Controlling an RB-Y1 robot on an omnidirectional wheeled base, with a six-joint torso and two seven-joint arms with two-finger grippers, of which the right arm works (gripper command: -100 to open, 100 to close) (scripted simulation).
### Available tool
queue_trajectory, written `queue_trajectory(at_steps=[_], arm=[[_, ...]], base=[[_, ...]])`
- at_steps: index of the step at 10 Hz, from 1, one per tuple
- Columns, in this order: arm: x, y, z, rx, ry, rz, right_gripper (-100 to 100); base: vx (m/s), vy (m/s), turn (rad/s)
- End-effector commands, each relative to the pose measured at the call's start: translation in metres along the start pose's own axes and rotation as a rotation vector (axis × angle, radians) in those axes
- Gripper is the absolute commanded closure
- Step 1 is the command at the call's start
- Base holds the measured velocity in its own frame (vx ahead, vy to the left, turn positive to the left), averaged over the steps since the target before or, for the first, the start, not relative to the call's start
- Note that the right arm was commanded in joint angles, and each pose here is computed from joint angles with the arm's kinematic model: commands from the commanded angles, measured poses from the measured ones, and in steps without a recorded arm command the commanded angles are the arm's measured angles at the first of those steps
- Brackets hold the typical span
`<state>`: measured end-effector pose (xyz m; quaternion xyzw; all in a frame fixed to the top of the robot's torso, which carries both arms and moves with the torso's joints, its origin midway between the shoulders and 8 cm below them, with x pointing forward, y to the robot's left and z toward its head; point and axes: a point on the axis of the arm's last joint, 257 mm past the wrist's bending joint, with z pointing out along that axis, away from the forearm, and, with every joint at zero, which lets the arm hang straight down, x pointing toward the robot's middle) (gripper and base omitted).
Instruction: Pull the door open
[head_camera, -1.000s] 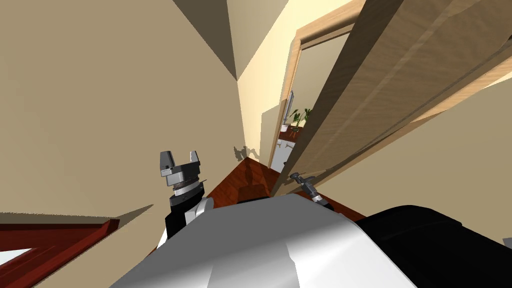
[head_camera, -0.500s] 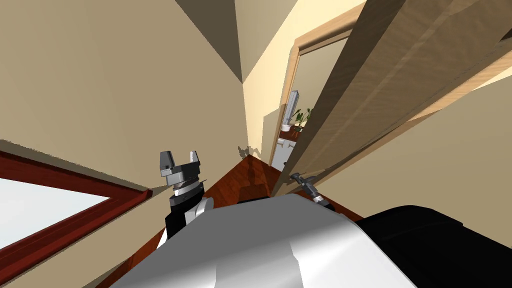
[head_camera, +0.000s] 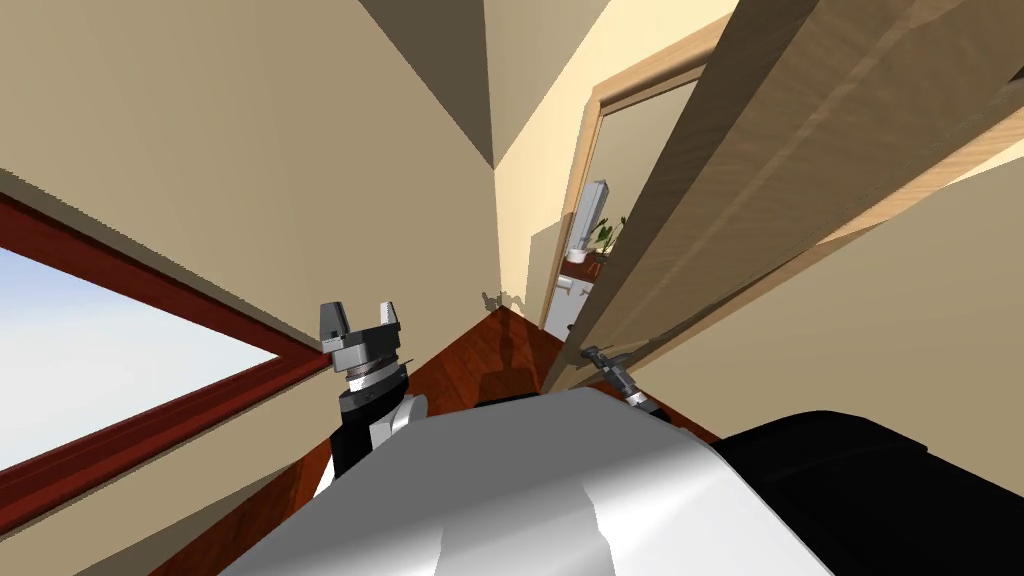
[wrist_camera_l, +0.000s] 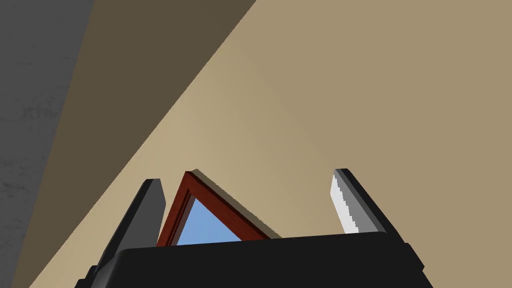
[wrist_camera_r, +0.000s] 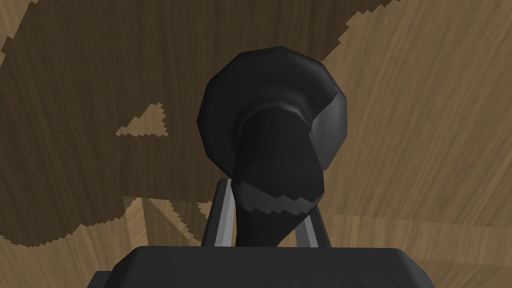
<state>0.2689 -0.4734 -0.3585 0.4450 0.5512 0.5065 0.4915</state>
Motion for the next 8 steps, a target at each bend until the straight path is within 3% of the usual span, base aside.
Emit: queue_trajectory(at_steps=[1, 8], arm=[[-0.0024, 0.0004, -0.0029, 0.001, 0.001, -0.004, 100], [-0.0064, 0.0026, -0.0096, -0.004, 0.011, -0.01, 100]], base=[[-0.211, -0.084, 0.14], [-0.204, -0.066, 0.155]])
